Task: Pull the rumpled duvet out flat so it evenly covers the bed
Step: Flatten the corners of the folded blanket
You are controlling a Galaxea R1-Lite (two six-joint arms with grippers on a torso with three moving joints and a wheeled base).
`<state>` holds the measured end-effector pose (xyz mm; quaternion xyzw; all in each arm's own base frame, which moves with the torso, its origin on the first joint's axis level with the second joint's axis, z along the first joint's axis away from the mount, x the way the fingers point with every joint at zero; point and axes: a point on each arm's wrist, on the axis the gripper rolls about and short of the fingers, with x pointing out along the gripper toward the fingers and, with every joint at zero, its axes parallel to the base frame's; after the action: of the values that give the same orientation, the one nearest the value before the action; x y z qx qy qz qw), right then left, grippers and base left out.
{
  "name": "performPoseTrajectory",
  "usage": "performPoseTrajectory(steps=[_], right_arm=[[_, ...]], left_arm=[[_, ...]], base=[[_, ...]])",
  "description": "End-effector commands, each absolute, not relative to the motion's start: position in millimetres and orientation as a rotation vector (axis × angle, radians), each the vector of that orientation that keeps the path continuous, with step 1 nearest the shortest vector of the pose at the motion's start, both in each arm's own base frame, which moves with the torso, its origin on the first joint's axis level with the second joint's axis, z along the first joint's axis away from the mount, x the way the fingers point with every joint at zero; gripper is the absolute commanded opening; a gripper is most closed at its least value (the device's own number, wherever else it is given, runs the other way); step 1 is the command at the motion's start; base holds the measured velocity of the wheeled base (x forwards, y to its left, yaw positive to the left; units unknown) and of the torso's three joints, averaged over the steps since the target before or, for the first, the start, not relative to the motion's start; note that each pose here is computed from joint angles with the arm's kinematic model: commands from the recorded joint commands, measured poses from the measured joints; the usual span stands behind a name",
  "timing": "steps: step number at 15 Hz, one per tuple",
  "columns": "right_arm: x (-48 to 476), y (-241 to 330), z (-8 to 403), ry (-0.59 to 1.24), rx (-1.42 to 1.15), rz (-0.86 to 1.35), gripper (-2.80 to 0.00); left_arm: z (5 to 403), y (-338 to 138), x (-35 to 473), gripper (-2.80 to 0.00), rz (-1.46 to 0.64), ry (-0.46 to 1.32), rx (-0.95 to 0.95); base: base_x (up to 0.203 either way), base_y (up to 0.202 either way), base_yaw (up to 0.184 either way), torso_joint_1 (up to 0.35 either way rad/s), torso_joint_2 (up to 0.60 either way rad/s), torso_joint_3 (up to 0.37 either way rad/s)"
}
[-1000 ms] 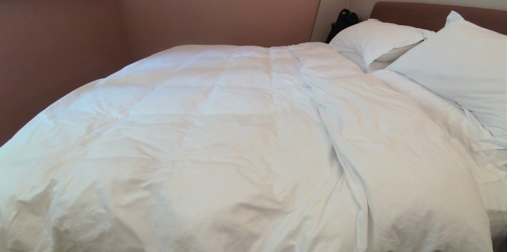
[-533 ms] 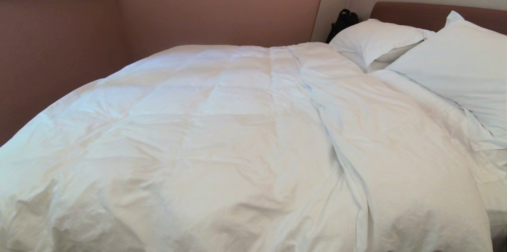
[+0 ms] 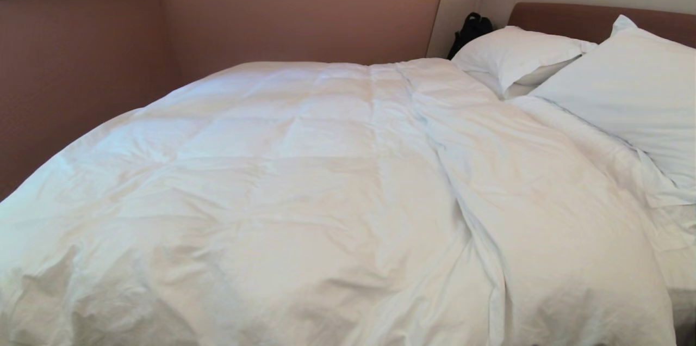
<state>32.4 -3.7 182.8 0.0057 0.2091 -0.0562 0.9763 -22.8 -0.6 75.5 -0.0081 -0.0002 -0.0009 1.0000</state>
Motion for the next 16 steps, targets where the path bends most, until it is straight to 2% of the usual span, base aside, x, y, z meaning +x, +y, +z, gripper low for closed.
performPoseTrajectory(steps=[1, 6, 8, 16], right_arm=[[60.5, -3.0, 183.3, 0.46, 0.084, 0.034, -2.8], [93.3, -5.2, 171.4, 0.483, 0.167, 0.076, -2.8], [115.1, -7.3, 154.9, 0.479, 0.179, 0.078, -2.8], [134.6, -9.4, 134.1, 0.462, 0.212, 0.07, -2.8]], left_arm=[[75.5, -0.6, -22.8, -2.8, -0.002, 0.0, -0.017], [75.5, -0.6, -22.8, -2.8, -0.002, 0.0, -0.017], [75.5, -0.6, -22.8, -2.8, -0.002, 0.0, -0.017], [75.5, -0.6, -22.8, -2.8, 0.0, 0.0, -0.018]], base=[[0.0, 0.0, 0.0, 0.0, 0.0, 0.0], [0.0, 0.0, 0.0, 0.0, 0.0, 0.0], [0.0, 0.0, 0.0, 0.0, 0.0, 0.0], [0.0, 0.0, 0.0, 0.0, 0.0, 0.0]])
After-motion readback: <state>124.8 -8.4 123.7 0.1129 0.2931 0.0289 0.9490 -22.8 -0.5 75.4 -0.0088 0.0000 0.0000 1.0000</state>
